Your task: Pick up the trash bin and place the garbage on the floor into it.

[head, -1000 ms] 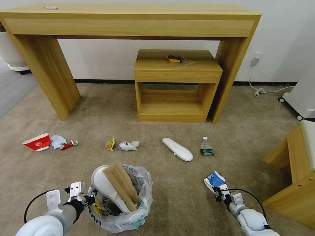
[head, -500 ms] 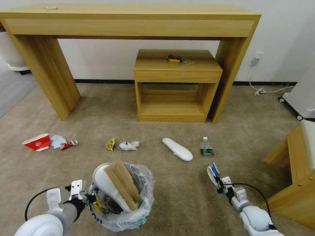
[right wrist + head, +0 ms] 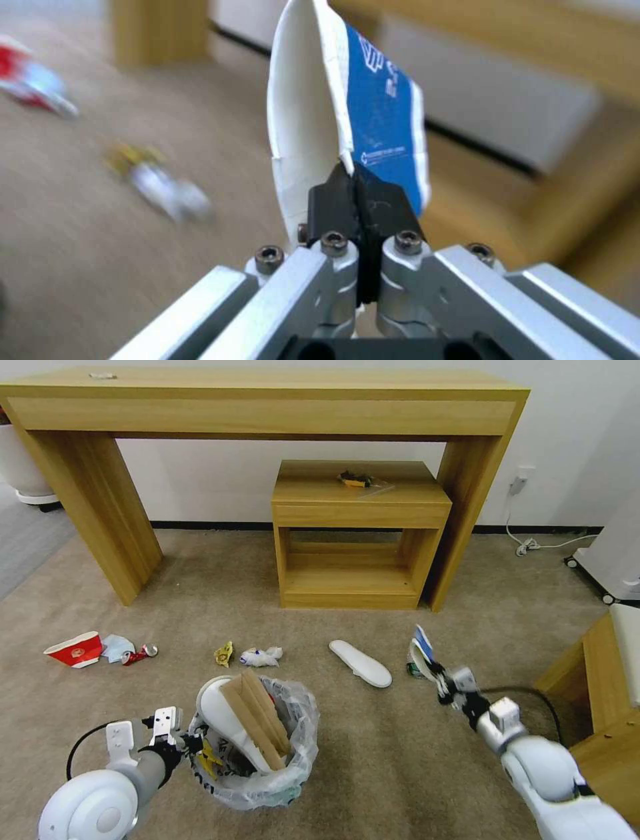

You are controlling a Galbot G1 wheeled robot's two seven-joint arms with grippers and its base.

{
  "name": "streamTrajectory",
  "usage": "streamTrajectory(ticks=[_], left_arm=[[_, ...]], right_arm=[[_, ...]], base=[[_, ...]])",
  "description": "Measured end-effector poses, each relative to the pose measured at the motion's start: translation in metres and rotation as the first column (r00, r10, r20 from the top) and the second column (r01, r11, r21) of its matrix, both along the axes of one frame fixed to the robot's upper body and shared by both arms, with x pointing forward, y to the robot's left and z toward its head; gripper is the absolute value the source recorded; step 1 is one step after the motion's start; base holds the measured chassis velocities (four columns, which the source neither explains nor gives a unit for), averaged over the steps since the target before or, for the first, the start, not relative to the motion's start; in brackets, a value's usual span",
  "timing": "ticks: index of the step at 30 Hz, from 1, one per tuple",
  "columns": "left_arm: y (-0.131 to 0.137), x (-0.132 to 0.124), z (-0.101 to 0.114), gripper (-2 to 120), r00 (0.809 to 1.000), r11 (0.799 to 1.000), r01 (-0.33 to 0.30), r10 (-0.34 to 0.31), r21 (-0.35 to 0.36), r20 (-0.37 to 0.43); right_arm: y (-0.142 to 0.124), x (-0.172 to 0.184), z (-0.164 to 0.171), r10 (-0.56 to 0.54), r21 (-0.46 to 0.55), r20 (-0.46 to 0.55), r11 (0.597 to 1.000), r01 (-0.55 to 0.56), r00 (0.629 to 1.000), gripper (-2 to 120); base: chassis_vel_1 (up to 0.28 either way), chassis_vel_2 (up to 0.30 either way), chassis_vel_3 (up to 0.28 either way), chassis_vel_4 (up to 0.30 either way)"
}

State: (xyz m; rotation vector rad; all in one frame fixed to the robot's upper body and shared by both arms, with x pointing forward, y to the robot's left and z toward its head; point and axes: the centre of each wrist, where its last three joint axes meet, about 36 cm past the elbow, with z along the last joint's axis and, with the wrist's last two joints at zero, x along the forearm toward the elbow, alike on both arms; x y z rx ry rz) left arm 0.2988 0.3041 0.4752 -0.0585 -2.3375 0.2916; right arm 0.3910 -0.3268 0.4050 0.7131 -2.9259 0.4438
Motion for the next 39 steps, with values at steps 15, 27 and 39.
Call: streamTrajectory(ticks=[15, 27, 39], left_arm=[[-0.005, 0.016, -0.015, 0, 0.997, 0.999, 0.049, -0.048, 0.009, -0.055], [-0.010, 0.016, -0.016, 0, 0.996, 0.998, 0.057, -0.056, 0.006, -0.064], [-0.014, 0.009, -0.005, 0, 0.997, 0.998, 0.062, -0.062, -0.001, -0.045]], right_arm=[[0.133, -0.006, 0.091, 0.584, 0.126, 0.007, 0.805, -0.580, 0.812, 0], [0.170, -0.025, 0.048, 0.702, 0.134, -0.126, 0.712, -0.690, 0.700, 0], [0.171, -0.022, 0.005, 0.672, 0.121, -0.206, 0.739, -0.663, 0.711, 0]], base=[[0.000, 0.000, 0.000, 0.000], [0.000, 0.000, 0.000, 0.000], [0.000, 0.000, 0.000, 0.000]])
